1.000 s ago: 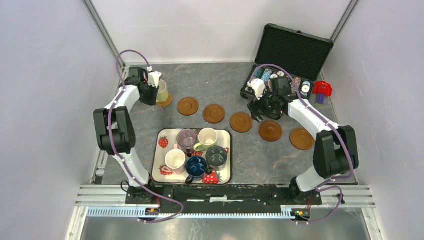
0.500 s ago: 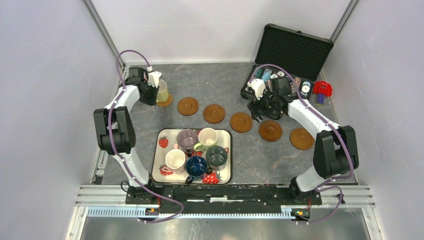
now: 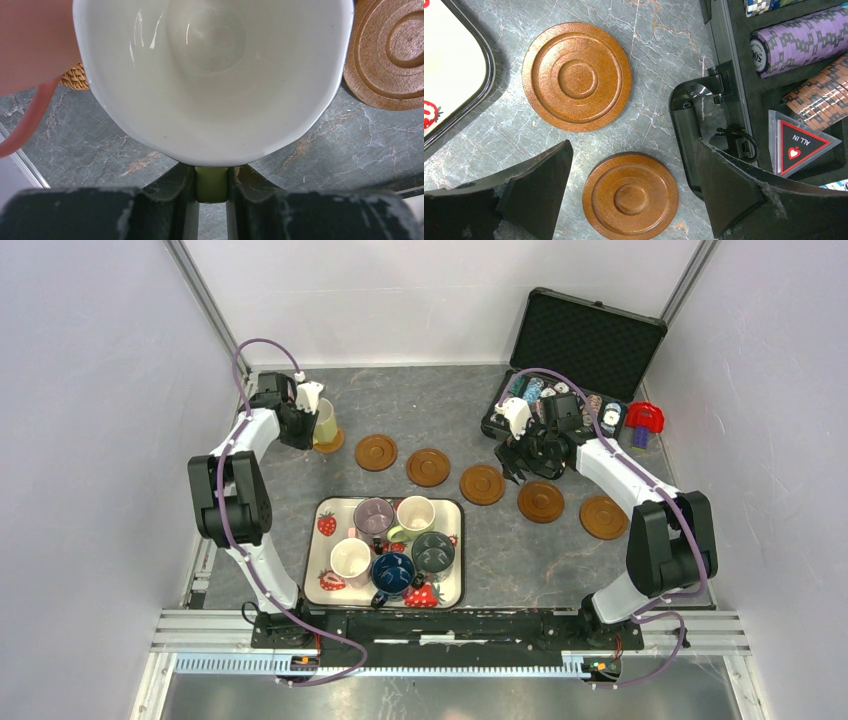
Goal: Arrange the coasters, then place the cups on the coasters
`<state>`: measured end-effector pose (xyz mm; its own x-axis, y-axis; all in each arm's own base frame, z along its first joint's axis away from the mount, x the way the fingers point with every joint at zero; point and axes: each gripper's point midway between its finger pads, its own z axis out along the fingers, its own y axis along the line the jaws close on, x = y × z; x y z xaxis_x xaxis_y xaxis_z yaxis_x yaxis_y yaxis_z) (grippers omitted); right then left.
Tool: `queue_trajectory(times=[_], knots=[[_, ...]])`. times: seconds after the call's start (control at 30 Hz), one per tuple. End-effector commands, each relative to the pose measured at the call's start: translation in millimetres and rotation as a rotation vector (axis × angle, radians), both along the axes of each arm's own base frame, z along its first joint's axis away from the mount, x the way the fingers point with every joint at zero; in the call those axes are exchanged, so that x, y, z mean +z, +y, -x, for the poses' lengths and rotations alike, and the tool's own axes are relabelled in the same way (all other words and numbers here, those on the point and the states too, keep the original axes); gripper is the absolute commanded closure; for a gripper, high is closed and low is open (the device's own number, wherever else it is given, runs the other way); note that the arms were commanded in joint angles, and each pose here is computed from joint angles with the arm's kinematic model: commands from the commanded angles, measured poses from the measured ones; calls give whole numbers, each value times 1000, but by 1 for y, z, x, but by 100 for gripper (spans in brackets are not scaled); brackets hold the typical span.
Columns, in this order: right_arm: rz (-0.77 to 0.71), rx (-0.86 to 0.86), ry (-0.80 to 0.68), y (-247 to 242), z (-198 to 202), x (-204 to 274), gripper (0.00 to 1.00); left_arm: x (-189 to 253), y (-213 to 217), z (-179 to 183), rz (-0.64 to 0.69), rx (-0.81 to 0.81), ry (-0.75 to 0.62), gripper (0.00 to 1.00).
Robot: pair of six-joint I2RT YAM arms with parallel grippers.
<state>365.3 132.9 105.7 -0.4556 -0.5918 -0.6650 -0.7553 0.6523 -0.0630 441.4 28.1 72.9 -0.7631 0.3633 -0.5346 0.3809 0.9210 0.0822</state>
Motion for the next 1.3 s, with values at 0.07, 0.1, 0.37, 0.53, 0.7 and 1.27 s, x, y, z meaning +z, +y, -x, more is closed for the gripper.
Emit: queue_trajectory(times=[0.07, 0.1, 0.37, 0.53, 0.7, 1.27], knots=[[-10, 6, -50, 4, -11, 13, 2, 4, -7, -4, 27, -11, 6, 80], [-9, 6, -49, 4, -11, 12, 2, 5, -7, -3, 29, -12, 7, 80], [-8, 4, -49, 3, -11, 12, 2, 11, -9, 3, 31, -24, 18, 81], [-9, 6, -45, 3, -9, 11, 2, 16, -11, 8, 37, -25, 31, 82], [-10, 5, -46, 3, -9, 11, 2, 10, -6, 13, 15, -10, 62, 81], [-10, 7, -47, 3, -7, 11, 2, 3, -7, 8, 16, 8, 92, 57]])
